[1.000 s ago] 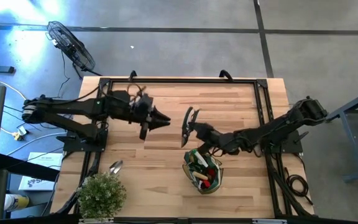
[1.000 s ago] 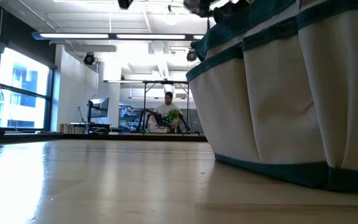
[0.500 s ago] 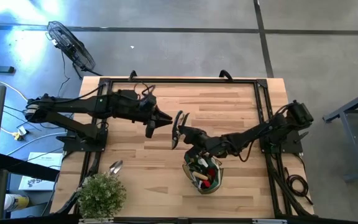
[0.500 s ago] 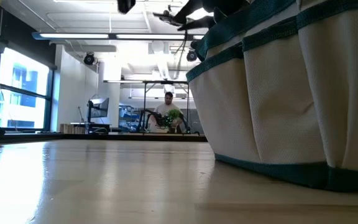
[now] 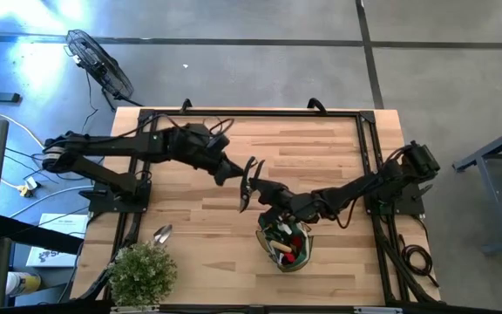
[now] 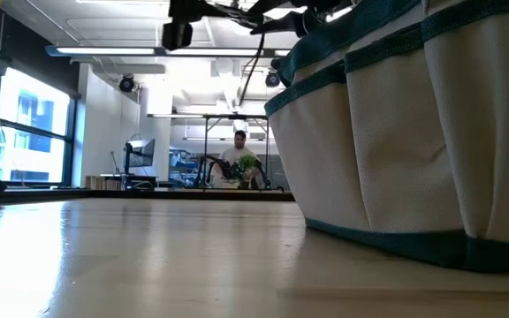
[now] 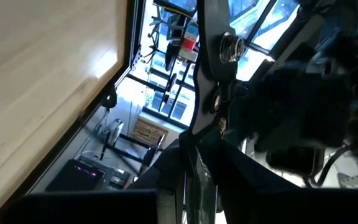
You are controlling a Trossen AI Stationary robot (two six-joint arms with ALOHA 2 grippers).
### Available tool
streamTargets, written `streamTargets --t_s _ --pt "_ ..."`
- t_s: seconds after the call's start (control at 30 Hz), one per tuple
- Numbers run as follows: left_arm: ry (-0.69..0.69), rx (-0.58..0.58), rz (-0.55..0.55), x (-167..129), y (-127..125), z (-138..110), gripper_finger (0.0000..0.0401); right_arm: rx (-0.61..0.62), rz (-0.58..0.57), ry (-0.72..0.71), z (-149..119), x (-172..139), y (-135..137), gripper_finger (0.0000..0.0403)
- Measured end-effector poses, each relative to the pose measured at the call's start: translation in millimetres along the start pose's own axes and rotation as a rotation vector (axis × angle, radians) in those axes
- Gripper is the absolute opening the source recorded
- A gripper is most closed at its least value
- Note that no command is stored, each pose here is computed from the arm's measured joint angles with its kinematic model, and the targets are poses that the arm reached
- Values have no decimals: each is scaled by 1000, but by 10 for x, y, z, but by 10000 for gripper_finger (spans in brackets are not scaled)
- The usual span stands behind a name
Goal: Pick & Place Garden tools in Gardening bag
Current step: Put the green shear scissors into the green gardening bag
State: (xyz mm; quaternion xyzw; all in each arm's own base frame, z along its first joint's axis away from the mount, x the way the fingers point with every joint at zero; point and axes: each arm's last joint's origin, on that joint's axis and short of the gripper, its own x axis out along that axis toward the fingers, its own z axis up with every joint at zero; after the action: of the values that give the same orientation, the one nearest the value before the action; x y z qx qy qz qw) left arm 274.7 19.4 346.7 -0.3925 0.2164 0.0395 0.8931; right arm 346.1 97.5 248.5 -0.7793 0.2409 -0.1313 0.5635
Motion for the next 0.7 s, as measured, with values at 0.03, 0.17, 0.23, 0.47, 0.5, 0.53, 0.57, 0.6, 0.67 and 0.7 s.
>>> streamTargets --t_s 0.03,0.17,0.23,0.47,0.5,0.53,0.57,0.6,0.67,0.7 --pt "-15 -1 -4 0 6 27 91 0 -1 -2 8 -9 -3 56" --pt "-4 -17 14 29 79 59 91 -4 -1 -11 26 -28 -4 57" --pt "6 -18 -3 28 78 65 91 3 -4 -11 24 -26 -7 57" --pt "71 -20 -56 162 97 46 91 5 3 1 19 -23 0 57" --pt "76 -23 -54 170 103 42 91 6 4 -3 20 -21 4 57" --pt "78 -24 -48 207 116 39 91 9 3 -5 21 -20 4 57" --pt "71 -20 -56 241 117 46 91 11 5 3 18 -21 4 57" --pt "67 -16 -69 252 112 57 91 11 7 11 17 -22 6 56" --pt "68 -16 -71 263 122 59 91 10 5 1 18 -19 8 56" --pt "66 -16 -80 291 133 71 91 15 2 0 18 -19 5 56"
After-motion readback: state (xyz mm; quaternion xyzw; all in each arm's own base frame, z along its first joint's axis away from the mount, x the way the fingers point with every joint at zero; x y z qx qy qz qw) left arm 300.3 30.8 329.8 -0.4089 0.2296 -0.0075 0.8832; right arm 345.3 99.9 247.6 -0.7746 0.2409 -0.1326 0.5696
